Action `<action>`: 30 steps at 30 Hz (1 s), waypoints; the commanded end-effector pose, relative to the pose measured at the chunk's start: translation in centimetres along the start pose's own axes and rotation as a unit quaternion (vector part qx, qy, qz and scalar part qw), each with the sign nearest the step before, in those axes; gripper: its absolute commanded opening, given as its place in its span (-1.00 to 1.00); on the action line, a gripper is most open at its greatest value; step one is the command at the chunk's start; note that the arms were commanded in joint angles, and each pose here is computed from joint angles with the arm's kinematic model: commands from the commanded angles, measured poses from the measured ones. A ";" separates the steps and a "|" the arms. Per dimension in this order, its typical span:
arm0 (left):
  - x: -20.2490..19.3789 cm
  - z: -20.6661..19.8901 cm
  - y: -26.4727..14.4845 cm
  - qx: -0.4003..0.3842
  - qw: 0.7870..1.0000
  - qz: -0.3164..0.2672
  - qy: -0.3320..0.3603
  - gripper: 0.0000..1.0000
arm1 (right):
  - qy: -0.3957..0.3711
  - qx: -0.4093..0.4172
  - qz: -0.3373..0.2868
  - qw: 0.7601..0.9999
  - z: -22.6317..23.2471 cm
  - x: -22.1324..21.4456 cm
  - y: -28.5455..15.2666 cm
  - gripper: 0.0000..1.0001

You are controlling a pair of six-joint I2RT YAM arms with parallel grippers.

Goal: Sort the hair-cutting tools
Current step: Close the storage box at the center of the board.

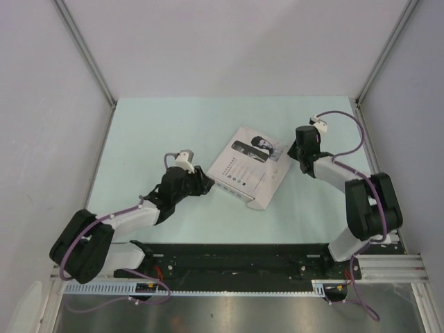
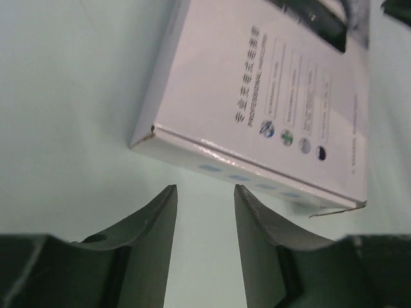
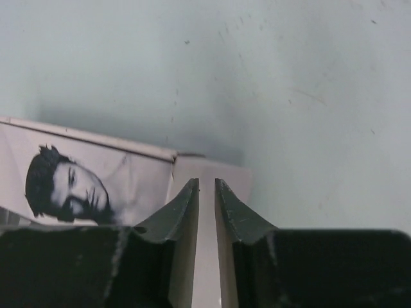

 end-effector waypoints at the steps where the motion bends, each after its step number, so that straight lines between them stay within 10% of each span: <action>1: -2.3 0.0 1.4 0.017 0.998 0.045 -0.030 -0.08 | 0.027 0.080 -0.045 0.995 2.9 4.6 2.7 -0.66; 7: -3.6 0.6 2.8 0.039 0.996 0.074 -0.035 -0.13 | 0.023 0.086 -0.046 0.995 2.8 6.2 6.7 -0.67; 16: -2.5 -0.1 5.2 0.033 0.996 0.061 -0.048 -0.14 | -0.015 0.184 0.121 0.975 2.9 2.5 11.7 -0.66; 30: 3.1 2.2 6.2 0.038 0.999 0.003 -0.022 0.10 | -0.078 0.220 0.250 0.940 3.2 -3.7 2.1 -0.70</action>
Point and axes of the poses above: each gripper's point midway between its finger pads, its own y axis out along the fingers, its own z axis along the line the jaws close on, x = y × z, the point moved 7 cm from there along -y, back along the fingers, and after that the axes turned 3 degrees about y, right-handed, at the moved point
